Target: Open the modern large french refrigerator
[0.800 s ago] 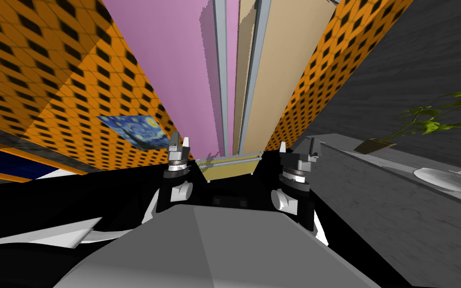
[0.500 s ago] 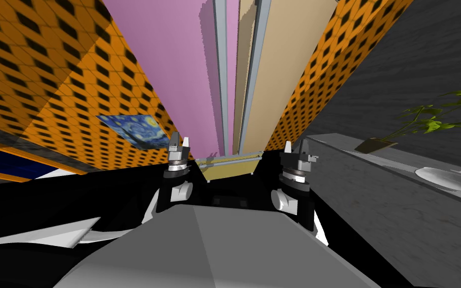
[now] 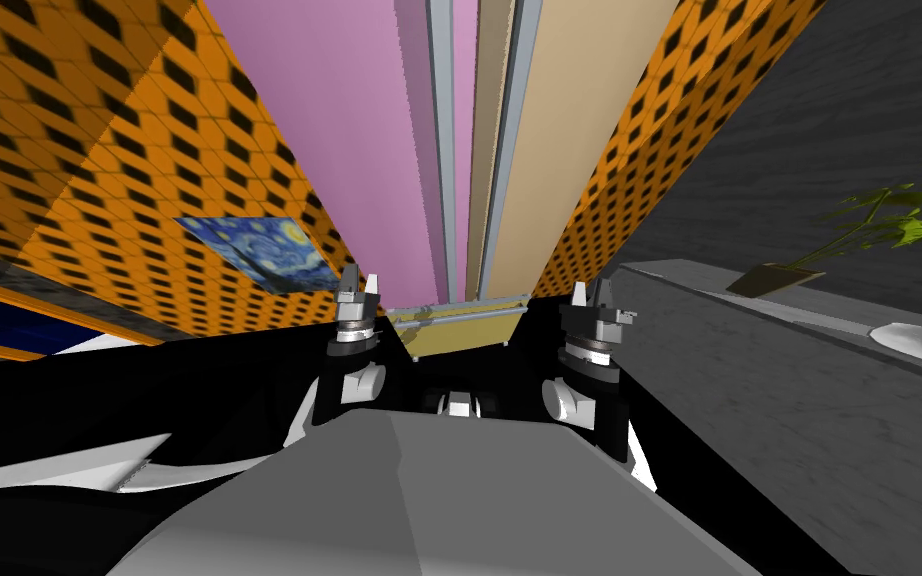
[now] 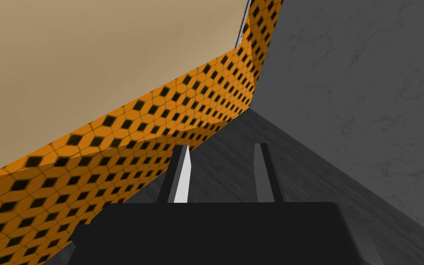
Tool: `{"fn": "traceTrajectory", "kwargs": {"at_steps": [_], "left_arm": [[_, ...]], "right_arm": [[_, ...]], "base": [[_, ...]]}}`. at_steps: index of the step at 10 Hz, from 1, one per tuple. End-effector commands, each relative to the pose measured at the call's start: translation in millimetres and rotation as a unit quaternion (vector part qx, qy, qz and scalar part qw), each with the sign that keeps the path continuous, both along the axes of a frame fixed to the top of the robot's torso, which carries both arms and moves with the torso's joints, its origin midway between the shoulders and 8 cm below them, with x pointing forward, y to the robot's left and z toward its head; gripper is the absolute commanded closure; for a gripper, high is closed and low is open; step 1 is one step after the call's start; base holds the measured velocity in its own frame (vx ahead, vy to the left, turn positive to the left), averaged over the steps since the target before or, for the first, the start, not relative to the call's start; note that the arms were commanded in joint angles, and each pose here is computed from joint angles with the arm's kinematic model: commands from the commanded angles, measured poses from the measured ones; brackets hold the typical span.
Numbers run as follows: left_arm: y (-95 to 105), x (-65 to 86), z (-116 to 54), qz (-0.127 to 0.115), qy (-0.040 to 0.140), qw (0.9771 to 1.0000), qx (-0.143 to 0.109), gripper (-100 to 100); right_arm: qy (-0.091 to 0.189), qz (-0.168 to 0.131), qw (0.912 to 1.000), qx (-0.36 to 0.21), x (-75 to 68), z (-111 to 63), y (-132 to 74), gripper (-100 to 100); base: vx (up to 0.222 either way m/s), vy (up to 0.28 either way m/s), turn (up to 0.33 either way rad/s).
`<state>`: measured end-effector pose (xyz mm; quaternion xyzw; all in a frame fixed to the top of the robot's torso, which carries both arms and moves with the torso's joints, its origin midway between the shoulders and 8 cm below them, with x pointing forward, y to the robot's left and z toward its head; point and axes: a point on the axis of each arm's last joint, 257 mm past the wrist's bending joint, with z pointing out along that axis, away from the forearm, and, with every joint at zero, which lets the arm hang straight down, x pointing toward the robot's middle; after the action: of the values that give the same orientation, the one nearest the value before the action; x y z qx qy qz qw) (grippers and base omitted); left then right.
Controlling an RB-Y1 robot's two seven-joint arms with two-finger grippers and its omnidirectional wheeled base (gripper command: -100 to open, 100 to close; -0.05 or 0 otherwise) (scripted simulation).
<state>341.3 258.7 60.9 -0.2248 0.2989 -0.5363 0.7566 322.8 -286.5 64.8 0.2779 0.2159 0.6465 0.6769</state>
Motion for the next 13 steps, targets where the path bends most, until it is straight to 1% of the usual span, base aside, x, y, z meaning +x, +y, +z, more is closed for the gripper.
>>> {"fn": "traceTrajectory", "kwargs": {"at_steps": [1, 2, 3, 4, 6, 7, 8, 9, 11, 12, 13], "left_arm": [[0.0, 0.0, 0.0, 0.0, 0.0, 1.0, 0.0, 0], [-2.4, 7.5, -8.8, -0.003, 0.016, 0.9997, 0.02, -100], [-2.5, 11.0, -12.9, -0.002, 0.023, 0.9994, 0.026, -100], [-0.1, 23.6, -28.5, 0.004, 0.049, 0.9979, 0.043, -100], [3.4, 33.3, -41.0, 0.011, 0.07, 0.9962, 0.051, -100], [8.2, 43.4, -54.8, 0.02, 0.091, 0.9939, 0.058, -100], [10.9, 48.5, -62.2, 0.024, 0.103, 0.9925, 0.062, -100], [16.9, 58.6, -77.5, 0.034, 0.126, 0.989, 0.069, -100], [23.5, 68.4, -93.6, 0.045, 0.15, 0.9848, 0.075, -100], [30.7, 77.8, -110.4, 0.055, 0.175, 0.9796, 0.082, -100], [34.6, 82.3, -119.1, 0.061, 0.188, 0.9766, 0.085, -100]], "right_arm": [[0.0, 0.0, 1.0, 0.0, 0.0, 0.0, 0, 0], [0.0, 0.0, 1.0, 0.0, 0.0, 0.0, 0, 0], [0.0, 0.0, 1.0, 0.0, 0.1, -0.2, 0, 0], [0.0, 0.0, 1.0, 0.0, 0.1, -0.3, 0, 0], [0.0, 0.0, 1.0, 0.0, 0.1, -0.3, 0, 0], [0.0, 0.0, 1.0, 0.0, 0.1, -0.3, 0, 0], [0.0, 0.0, 1.0, 0.0, 0.1, -0.3, 0, 0], [0.0, 0.0, 1.0, 0.0, 0.1, -0.3, 0, 0], [0.0, 0.0, 1.0, 0.0, 0.1, -0.3, 0, 0], [0.0, 0.0, 1.0, 0.0, 0.1, -0.3, 0, 0], [0.0, 0.0, 1.0, 0.0, 0.1, -0.3, 0, 0]], "base": [[0.0, 0.0, 0.0], [0.03, -0.035, 0.012], [0.039, -0.066, 0.016], [0.052, -0.135, 0.024], [0.053, -0.131, 0.025], [0.068, -0.116, 0.027], [0.075, -0.115, 0.021], [0.053, -0.134, 0.034], [0.071, -0.135, 0.022], [0.073, -0.149, 0.033], [0.075, -0.143, 0.031]]}}
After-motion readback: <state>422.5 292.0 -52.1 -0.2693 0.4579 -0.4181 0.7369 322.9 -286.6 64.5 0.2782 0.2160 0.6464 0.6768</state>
